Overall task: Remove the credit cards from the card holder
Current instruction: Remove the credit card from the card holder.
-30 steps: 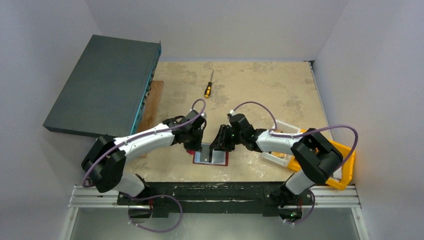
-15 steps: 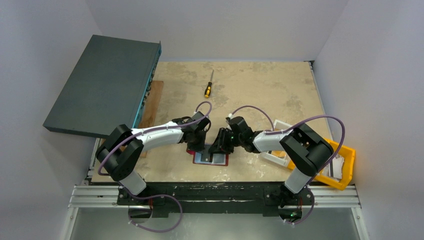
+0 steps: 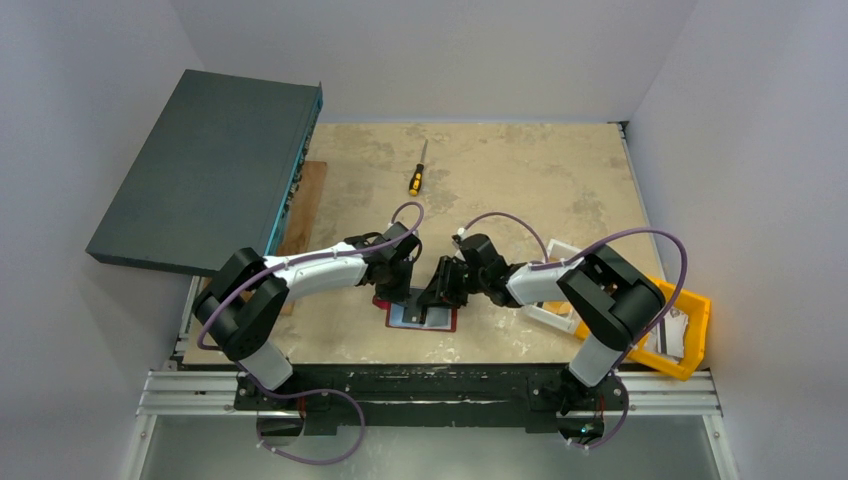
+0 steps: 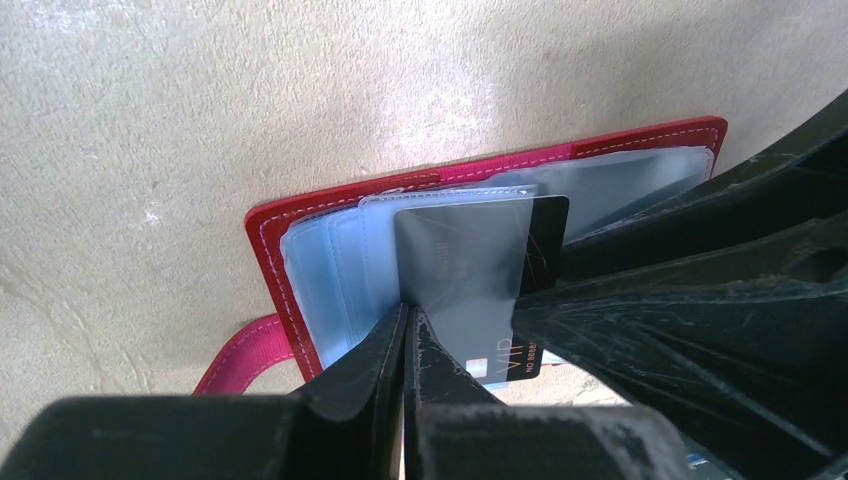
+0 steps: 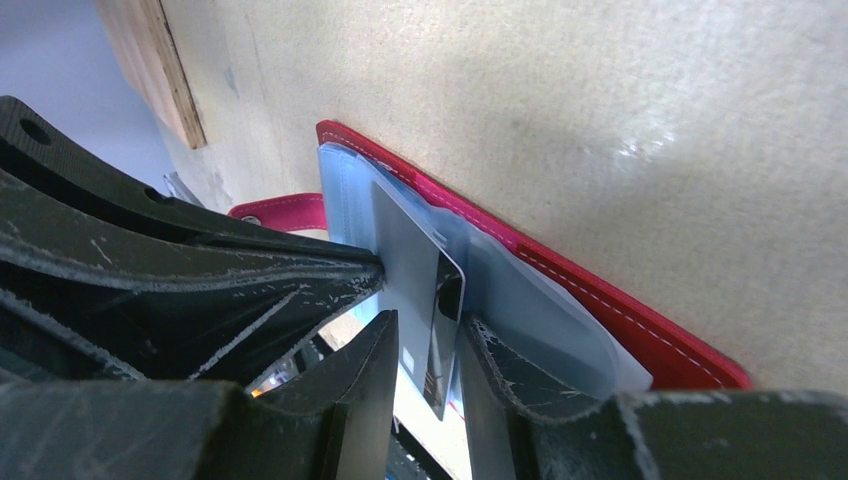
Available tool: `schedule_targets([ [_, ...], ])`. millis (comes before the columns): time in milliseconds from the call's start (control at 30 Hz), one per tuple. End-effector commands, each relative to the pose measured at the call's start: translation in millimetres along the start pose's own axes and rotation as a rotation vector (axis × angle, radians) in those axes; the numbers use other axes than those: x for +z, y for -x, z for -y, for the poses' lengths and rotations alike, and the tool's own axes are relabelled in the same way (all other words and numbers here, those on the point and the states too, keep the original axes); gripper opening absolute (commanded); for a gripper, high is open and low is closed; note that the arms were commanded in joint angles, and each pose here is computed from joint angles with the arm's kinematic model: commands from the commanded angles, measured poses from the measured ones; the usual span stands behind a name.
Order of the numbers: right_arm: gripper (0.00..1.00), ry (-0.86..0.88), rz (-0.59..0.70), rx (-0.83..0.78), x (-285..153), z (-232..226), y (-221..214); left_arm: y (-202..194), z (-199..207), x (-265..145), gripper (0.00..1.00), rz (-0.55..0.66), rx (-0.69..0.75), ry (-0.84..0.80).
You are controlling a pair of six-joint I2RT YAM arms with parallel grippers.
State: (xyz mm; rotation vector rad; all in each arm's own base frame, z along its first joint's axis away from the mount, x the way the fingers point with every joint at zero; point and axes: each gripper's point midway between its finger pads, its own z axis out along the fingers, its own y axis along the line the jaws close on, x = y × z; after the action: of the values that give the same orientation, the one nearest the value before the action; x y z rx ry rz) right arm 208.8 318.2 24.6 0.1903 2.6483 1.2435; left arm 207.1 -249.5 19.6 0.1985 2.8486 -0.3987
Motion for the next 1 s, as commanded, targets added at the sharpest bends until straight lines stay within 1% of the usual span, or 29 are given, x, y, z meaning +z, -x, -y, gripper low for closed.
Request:
schedule_targets([
  [0,0.28,0.085,0.025,0.005,-10,-9,3,-12,-19,16,0.00,-0.036,-0.018,0.075],
  [167,0.26,0.130,0.017,0.019,-9,-12,0,-12,-18,17,0.00,-0.037,-0.022,0.069],
  [500,0.15,0.155,0.006,0.042,-7,-12,-2,-13,-15,16,0.00,-0.041,-0.025,0.055],
  [700,0.00,0.150,0.012,0.053,-8,-8,-3,-16,-18,16,0.00,-0.049,-0.034,0.068],
  [967,0.00,0.131,0.025,0.063,-12,0,0,-20,-24,18,0.00,-0.065,-0.053,0.085],
])
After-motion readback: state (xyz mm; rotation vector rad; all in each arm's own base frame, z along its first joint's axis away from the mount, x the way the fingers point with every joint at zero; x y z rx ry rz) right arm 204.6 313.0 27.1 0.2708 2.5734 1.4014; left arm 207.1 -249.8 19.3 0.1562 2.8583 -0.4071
